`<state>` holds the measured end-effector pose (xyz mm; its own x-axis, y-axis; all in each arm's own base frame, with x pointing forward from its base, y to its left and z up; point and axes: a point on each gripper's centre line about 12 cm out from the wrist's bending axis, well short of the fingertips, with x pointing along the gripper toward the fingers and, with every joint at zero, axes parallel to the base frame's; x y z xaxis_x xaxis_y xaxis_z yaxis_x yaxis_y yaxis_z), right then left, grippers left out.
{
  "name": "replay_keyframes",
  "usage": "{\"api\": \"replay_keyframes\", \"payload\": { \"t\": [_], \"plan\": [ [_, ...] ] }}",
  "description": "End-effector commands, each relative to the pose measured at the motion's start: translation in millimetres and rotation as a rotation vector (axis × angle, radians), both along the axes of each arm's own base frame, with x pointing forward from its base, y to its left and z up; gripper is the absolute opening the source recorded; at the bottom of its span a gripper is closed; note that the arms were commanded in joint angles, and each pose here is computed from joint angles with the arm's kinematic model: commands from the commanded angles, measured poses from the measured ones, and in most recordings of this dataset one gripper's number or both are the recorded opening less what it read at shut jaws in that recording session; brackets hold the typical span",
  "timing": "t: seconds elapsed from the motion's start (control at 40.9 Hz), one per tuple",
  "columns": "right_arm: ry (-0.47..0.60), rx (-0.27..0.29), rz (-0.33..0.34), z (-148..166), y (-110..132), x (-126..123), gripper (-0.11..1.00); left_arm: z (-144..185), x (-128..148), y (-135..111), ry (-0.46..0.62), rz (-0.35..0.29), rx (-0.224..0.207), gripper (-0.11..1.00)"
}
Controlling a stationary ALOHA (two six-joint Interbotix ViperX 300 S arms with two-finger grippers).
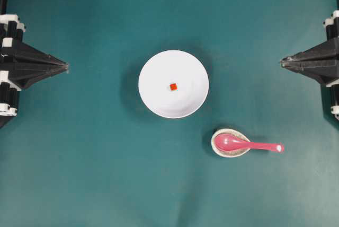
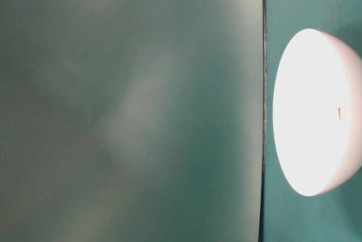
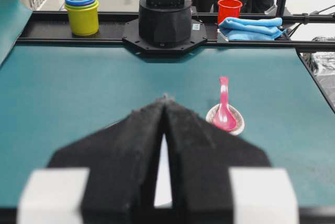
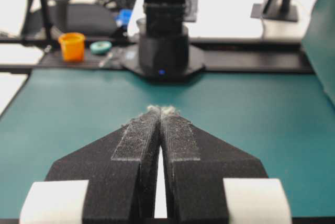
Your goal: Grip the spoon and scoop the red block from the bowl with right arm.
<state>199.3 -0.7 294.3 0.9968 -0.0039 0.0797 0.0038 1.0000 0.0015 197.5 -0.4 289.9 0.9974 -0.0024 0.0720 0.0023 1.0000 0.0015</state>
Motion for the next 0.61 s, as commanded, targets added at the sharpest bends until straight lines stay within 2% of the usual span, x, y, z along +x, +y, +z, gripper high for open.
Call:
{"api": "replay_keyframes", "payload": {
  "t": [0.0,0.024,0.098,0.293,0.587],
  "plan": [
    [-0.028,0.011,0.003,10,0,2,0.0,9,4,-1,0.006,-0.003,0.017,0.0],
    [-0.026,0.015,0.003,14,0,3,0.0,8,5,0,0.041,-0.001,0.018,0.0],
    [-0.022,0.027,0.001,16,0,4,0.0,8,5,0,0.049,-0.001,0.017,0.01],
    [0.035,0.106,-0.014,9,-2,10,0.0,8,5,0,0.055,-0.002,0.012,0.01],
    [0.054,0.121,-0.009,8,-1,19,0.0,8,4,-1,0.054,-0.003,0.0,0.01]
  ]
}}
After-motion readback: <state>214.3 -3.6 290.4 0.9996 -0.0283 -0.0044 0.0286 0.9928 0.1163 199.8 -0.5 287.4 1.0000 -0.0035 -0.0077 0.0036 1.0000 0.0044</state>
